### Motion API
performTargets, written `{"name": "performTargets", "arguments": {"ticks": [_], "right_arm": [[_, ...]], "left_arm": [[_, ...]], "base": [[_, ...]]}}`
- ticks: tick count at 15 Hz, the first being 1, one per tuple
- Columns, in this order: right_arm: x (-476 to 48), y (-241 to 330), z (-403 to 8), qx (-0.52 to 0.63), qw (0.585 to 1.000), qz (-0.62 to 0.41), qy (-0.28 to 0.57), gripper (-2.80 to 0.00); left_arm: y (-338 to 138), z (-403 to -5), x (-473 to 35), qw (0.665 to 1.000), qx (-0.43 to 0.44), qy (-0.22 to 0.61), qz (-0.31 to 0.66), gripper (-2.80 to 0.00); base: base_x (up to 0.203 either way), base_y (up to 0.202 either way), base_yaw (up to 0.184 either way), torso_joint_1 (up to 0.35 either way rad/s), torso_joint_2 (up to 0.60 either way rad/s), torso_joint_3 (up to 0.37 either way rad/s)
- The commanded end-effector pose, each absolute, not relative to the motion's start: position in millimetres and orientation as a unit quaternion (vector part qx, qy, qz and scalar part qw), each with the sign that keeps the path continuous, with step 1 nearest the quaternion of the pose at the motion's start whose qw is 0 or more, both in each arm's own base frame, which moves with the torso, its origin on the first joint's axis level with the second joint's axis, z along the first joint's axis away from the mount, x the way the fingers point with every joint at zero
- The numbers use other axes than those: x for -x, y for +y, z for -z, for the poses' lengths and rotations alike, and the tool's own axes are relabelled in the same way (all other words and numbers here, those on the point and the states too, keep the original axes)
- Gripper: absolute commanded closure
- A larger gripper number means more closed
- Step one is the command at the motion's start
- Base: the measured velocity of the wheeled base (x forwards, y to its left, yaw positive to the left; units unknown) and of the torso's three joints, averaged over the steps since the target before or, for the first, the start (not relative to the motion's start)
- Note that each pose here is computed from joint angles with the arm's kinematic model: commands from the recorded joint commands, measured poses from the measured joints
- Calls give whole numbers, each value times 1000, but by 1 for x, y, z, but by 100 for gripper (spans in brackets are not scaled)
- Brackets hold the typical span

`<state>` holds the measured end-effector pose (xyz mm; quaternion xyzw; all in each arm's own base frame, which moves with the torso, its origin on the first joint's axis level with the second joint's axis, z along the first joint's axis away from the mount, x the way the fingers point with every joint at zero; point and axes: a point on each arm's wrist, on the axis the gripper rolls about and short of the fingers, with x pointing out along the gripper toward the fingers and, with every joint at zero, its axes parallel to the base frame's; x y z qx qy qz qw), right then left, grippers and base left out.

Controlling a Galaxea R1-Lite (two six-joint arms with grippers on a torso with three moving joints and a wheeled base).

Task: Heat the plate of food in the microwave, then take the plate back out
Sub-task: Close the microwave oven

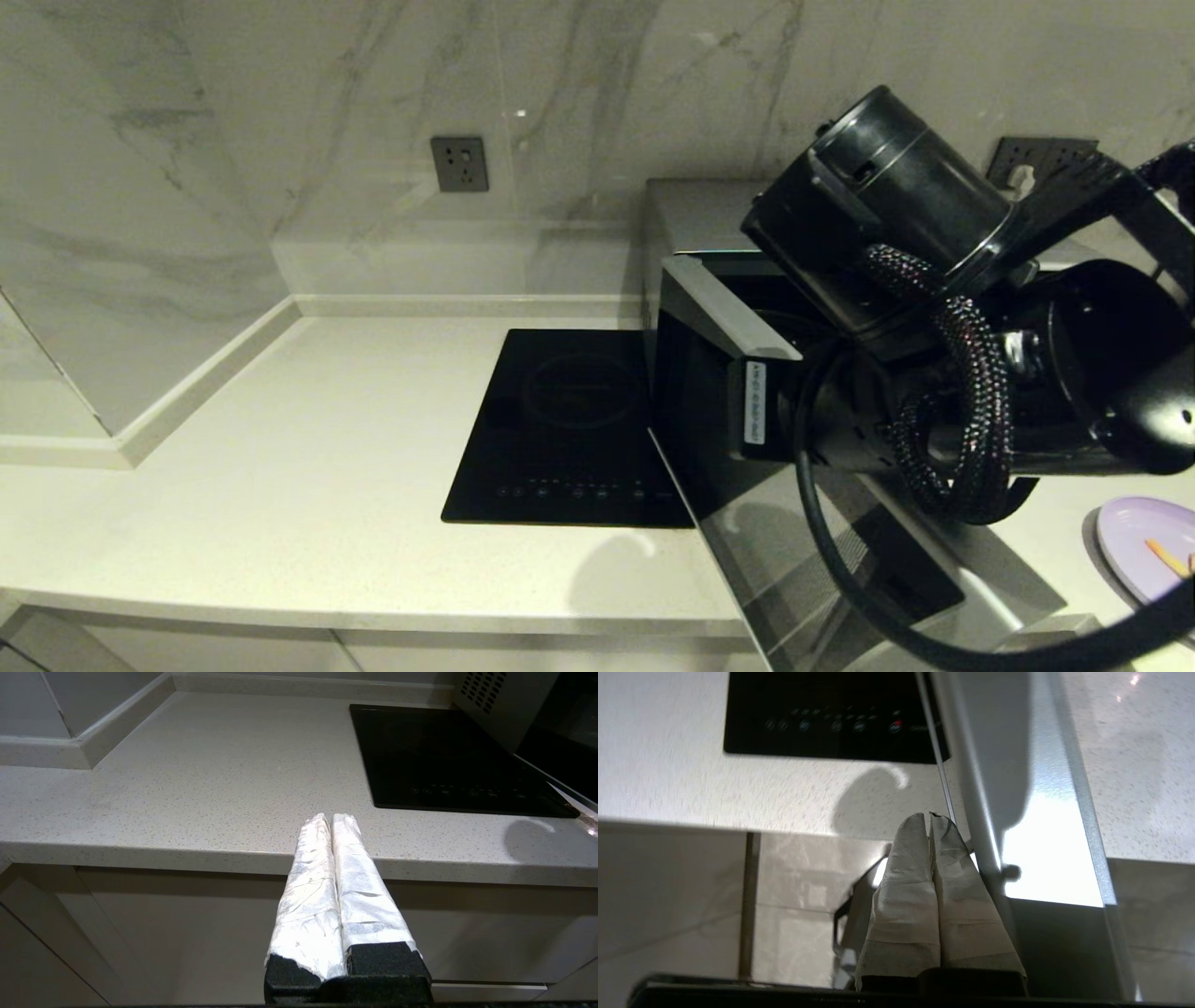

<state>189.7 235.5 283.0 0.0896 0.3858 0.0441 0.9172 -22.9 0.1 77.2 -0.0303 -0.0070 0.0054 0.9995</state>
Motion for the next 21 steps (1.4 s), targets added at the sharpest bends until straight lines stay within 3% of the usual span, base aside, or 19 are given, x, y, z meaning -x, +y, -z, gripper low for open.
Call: {"name": "performTargets", "arguments": {"ticks": [1,10,21], "right_arm": [[-196,212,-288,-116,917,-10,381,0],[-201,146,-292,-184,913,85,355,0],[-286,30,-278,-314,873,263,265,0]], "left_arm": [[0,-77,23,999,31,-7,-6,0],[0,-77,23,999,31,-7,-6,0],[0,-77,23,999,31,-7,-6,0]], "base": [[0,0,0,0,0,0],[0,0,0,0,0,0],[0,0,0,0,0,0]]}}
